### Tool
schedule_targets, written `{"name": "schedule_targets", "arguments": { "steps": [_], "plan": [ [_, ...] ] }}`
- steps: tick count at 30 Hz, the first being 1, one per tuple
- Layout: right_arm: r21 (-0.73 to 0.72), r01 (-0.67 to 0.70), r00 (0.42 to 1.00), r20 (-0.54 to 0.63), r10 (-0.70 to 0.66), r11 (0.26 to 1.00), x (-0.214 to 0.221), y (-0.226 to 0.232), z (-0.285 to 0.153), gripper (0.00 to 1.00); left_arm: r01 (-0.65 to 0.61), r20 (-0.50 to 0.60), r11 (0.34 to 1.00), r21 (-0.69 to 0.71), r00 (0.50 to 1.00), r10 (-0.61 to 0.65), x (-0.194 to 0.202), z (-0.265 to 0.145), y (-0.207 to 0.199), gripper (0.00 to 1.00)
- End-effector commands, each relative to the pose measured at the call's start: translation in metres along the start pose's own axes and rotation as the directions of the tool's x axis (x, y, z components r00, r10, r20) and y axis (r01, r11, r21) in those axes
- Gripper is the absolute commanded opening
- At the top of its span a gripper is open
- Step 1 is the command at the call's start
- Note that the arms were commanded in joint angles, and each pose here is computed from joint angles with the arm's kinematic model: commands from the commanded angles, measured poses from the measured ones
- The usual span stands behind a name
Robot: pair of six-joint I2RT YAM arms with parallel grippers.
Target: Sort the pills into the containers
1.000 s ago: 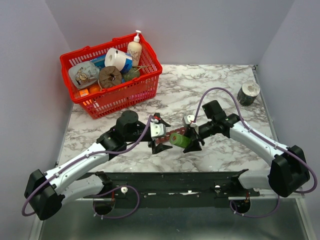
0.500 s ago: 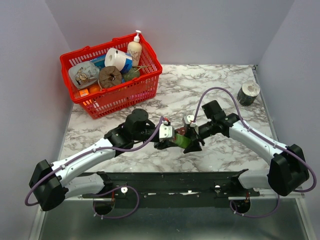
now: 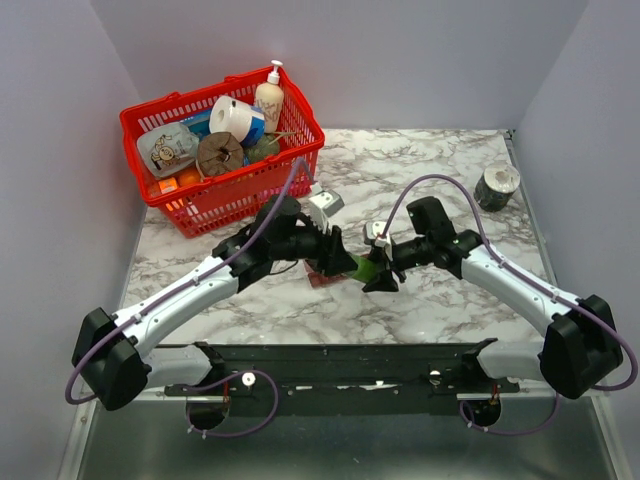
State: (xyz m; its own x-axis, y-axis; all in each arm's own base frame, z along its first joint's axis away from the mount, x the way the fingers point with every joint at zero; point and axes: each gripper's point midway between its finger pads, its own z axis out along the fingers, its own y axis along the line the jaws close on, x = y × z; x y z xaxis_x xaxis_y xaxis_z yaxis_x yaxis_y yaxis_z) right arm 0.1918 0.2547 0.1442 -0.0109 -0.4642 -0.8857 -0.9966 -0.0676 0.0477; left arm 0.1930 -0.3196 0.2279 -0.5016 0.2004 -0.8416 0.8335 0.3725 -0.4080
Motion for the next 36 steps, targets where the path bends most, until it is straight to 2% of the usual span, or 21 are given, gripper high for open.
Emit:
{"name": "schedule_targets", "arguments": {
  "steps": [1, 3, 4, 5, 8, 11, 13, 18, 22, 23, 26, 28, 30, 32, 34, 36],
  "plan": [
    [0.181, -0.003, 1.000, -0.021, 0.007, 0.983, -0.001, -0.032, -0.005, 0.01, 0.612, 0.079, 0.781, -0.124, 0.791, -0.607, -0.008, -0.003, 0.008, 0.00],
    [0.233, -0.006, 0.999, -0.040, 0.016, 0.972, 0.002, -0.040, -0.008, 0.01, 0.714, 0.111, 0.667, -0.214, 0.696, -0.709, 0.001, -0.004, 0.019, 0.00],
    [0.251, -0.009, 0.999, -0.038, 0.019, 0.968, 0.002, -0.044, -0.008, 0.01, 0.737, 0.131, 0.637, -0.224, 0.671, -0.730, -0.005, -0.006, 0.020, 0.00],
    [0.270, -0.008, 0.999, -0.046, 0.021, 0.963, 0.003, -0.047, -0.009, 0.01, 0.776, 0.164, 0.582, -0.242, 0.624, -0.764, -0.006, -0.006, 0.024, 0.00],
    [0.289, -0.008, 0.998, -0.051, 0.024, 0.957, 0.004, -0.051, -0.010, 0.00, 0.812, 0.205, 0.534, -0.235, 0.579, -0.789, -0.016, -0.010, 0.023, 0.00],
    [0.288, -0.006, 0.998, -0.052, 0.022, 0.958, 0.005, -0.050, -0.010, 0.01, 0.811, 0.233, 0.540, -0.226, 0.583, -0.778, -0.029, -0.012, 0.023, 0.00],
    [0.289, 0.001, 0.999, -0.051, 0.014, 0.957, 0.004, -0.049, -0.011, 0.01, 0.799, 0.239, 0.558, -0.224, 0.600, -0.763, -0.034, -0.015, 0.024, 0.00],
    [0.292, 0.007, 0.999, -0.053, 0.009, 0.957, 0.004, -0.049, -0.012, 0.01, 0.796, 0.223, 0.571, -0.202, 0.605, -0.764, -0.033, -0.022, 0.032, 0.00],
    [0.288, 0.007, 0.999, -0.053, 0.008, 0.957, 0.004, -0.048, -0.012, 0.01, 0.677, 0.209, 0.701, -0.221, 0.736, -0.645, -0.028, -0.037, 0.040, 0.00],
    [0.288, 0.007, 0.999, -0.051, 0.007, 0.958, 0.003, -0.048, -0.013, 0.01, 0.594, 0.214, 0.765, -0.248, 0.804, -0.554, -0.028, -0.044, 0.044, 0.00],
    [0.278, 0.004, 0.999, -0.045, 0.009, 0.960, 0.002, -0.047, -0.014, 0.01, 0.436, 0.180, 0.795, -0.421, 0.900, -0.397, -0.004, -0.061, 0.071, 0.00],
    [0.283, -0.005, 0.999, -0.045, 0.018, 0.959, 0.003, -0.048, -0.016, 0.00, 0.372, 0.091, 0.743, -0.556, 0.916, -0.391, 0.029, -0.074, 0.090, 0.00],
    [0.285, -0.007, 0.999, -0.045, 0.020, 0.958, 0.003, -0.049, -0.017, 0.01, 0.309, 0.007, 0.652, -0.692, 0.907, -0.422, 0.064, -0.089, 0.111, 0.00],
    [0.295, -0.012, 0.999, -0.044, 0.026, 0.955, 0.004, -0.051, -0.020, 0.01, 0.282, -0.045, 0.596, -0.752, 0.880, -0.472, 0.095, -0.094, 0.121, 0.00],
    [0.302, -0.015, 0.999, -0.041, 0.029, 0.953, 0.004, -0.053, -0.023, 0.01, 0.253, -0.048, 0.513, -0.820, 0.863, -0.503, 0.122, -0.103, 0.136, 0.00],
    [0.303, -0.017, 0.999, -0.037, 0.030, 0.953, 0.003, -0.054, -0.024, 0.01, 0.264, 0.009, 0.415, -0.871, 0.852, -0.523, 0.136, -0.108, 0.151, 0.01]
  ]
}}
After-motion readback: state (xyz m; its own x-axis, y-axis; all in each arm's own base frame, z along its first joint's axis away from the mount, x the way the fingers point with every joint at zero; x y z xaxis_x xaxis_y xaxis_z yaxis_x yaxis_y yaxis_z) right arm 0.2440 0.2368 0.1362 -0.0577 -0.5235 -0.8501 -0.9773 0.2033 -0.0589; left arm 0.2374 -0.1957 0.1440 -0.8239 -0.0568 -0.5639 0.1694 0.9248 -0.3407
